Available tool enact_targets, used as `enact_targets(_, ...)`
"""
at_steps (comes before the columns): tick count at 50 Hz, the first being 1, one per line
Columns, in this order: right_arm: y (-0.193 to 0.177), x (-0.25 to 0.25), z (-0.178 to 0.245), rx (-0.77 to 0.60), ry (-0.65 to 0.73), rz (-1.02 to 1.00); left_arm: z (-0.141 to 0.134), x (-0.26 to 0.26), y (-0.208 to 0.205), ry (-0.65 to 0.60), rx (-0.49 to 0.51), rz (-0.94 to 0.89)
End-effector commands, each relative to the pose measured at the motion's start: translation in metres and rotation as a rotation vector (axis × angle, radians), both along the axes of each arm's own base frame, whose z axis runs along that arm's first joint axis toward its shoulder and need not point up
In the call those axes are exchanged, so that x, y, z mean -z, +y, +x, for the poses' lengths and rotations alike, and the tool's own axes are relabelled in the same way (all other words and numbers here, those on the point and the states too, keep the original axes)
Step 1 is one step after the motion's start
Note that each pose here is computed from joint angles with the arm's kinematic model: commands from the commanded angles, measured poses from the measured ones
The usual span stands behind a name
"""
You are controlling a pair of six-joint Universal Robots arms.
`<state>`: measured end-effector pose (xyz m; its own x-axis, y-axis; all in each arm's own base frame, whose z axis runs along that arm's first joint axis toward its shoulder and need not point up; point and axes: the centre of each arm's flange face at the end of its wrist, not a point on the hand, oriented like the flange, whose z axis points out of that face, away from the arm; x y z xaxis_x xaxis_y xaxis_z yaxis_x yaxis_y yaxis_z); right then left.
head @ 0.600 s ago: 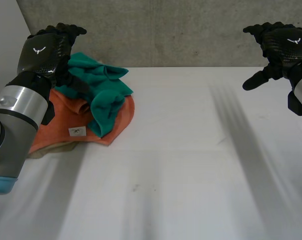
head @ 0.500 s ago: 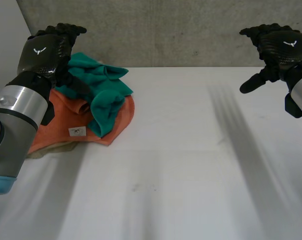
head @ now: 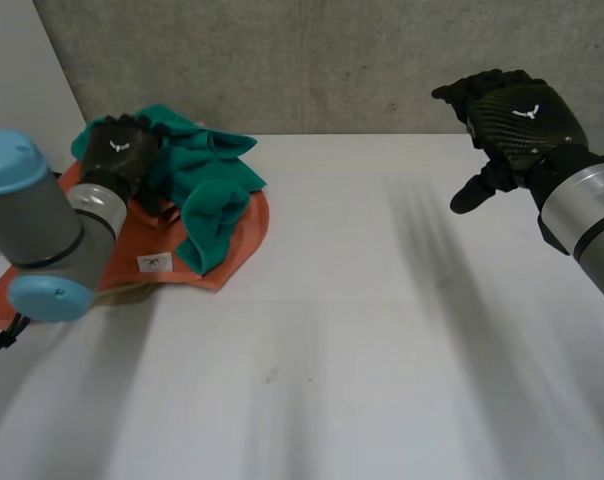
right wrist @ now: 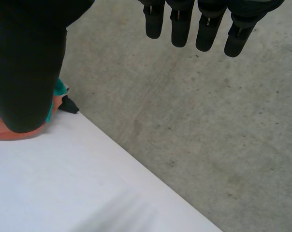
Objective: Fold the laundry.
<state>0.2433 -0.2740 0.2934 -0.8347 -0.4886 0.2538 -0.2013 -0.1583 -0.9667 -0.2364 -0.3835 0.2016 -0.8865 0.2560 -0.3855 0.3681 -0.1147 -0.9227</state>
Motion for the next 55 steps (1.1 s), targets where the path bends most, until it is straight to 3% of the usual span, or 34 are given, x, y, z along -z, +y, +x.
enact_targets(1,0.001,0.01,0.004,-0.012,0.016,0.025,0.011,0.022,-0.031,-0.097,-0.059,-0.051)
enact_targets(7,0.0,0.009,0.004,-0.011,0.015,0.022,-0.005,0.011,-0.017,0.018,-0.017,-0.054)
enact_targets(11,-0.001,0.006,0.004,-0.009,0.018,0.008,-0.033,-0.044,0.019,0.148,0.079,-0.132)
enact_targets(19,-0.005,-0.004,-0.001,0.018,0.022,-0.025,-0.085,-0.093,0.087,0.285,0.275,-0.176)
enact_targets(26,-0.009,-0.013,-0.007,0.075,0.014,-0.048,-0.145,-0.076,0.154,0.306,0.513,-0.102)
enact_targets(34,-0.015,-0.007,-0.013,0.099,0.023,-0.024,-0.184,-0.017,0.172,0.383,0.678,0.117)
enact_targets(39,-0.021,0.001,-0.012,0.103,0.053,-0.015,-0.182,-0.011,0.173,0.395,0.684,0.149)
enact_targets(42,-0.026,0.013,-0.011,0.104,0.1,0.002,-0.168,-0.023,0.161,0.403,0.641,0.119)
enact_targets(48,-0.02,0.029,-0.007,0.067,0.245,0.036,-0.097,-0.059,0.105,0.411,0.445,0.023)
enact_targets(50,-0.014,0.035,-0.006,0.05,0.296,0.057,-0.084,-0.059,0.097,0.395,0.405,0.021)
enact_targets(55,0.029,0.069,0.022,-0.16,0.466,0.122,-0.062,-0.027,0.085,0.263,0.311,0.104)
